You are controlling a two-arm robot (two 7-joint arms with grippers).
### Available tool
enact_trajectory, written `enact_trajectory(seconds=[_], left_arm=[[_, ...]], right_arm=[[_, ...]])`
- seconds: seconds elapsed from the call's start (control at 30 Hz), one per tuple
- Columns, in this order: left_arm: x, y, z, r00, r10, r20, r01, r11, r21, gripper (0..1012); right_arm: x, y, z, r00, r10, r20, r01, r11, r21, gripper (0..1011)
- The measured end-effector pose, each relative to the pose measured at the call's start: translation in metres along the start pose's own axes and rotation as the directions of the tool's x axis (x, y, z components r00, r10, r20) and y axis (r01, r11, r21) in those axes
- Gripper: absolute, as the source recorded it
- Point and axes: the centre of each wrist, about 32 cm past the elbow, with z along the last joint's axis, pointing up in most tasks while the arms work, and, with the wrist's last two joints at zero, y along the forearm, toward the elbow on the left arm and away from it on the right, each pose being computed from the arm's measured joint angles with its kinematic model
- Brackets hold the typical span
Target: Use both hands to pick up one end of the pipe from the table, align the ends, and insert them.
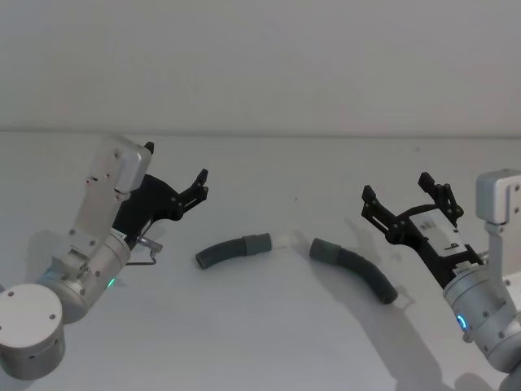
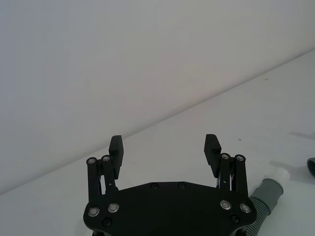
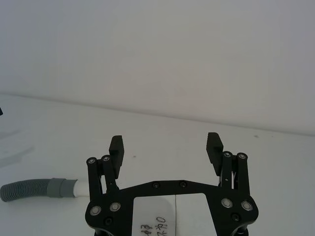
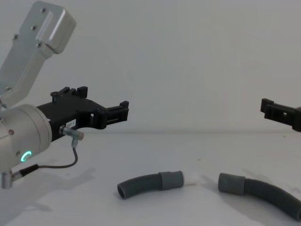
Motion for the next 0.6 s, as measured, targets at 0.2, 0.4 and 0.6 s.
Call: enact_trajectory(seconds=[0.2, 0.4, 0.6], left_arm=[[0.0, 0.0, 0.0, 1.0, 0.0, 0.0, 0.0, 1.0, 0.0, 1000], [0.0, 0.0, 0.0, 1.0, 0.0, 0.0, 0.0, 1.0, 0.0, 1000], [0.0, 0.0, 0.0, 1.0, 0.0, 0.0, 0.0, 1.0, 0.0, 1000]], right_arm=[[0.0, 0.0, 0.0, 1.0, 0.0, 0.0, 0.0, 1.0, 0.0, 1001], [0.0, 0.0, 0.0, 1.0, 0.0, 0.0, 0.0, 1.0, 0.0, 1001], [0.0, 0.0, 0.0, 1.0, 0.0, 0.0, 0.0, 1.0, 0.0, 1001]])
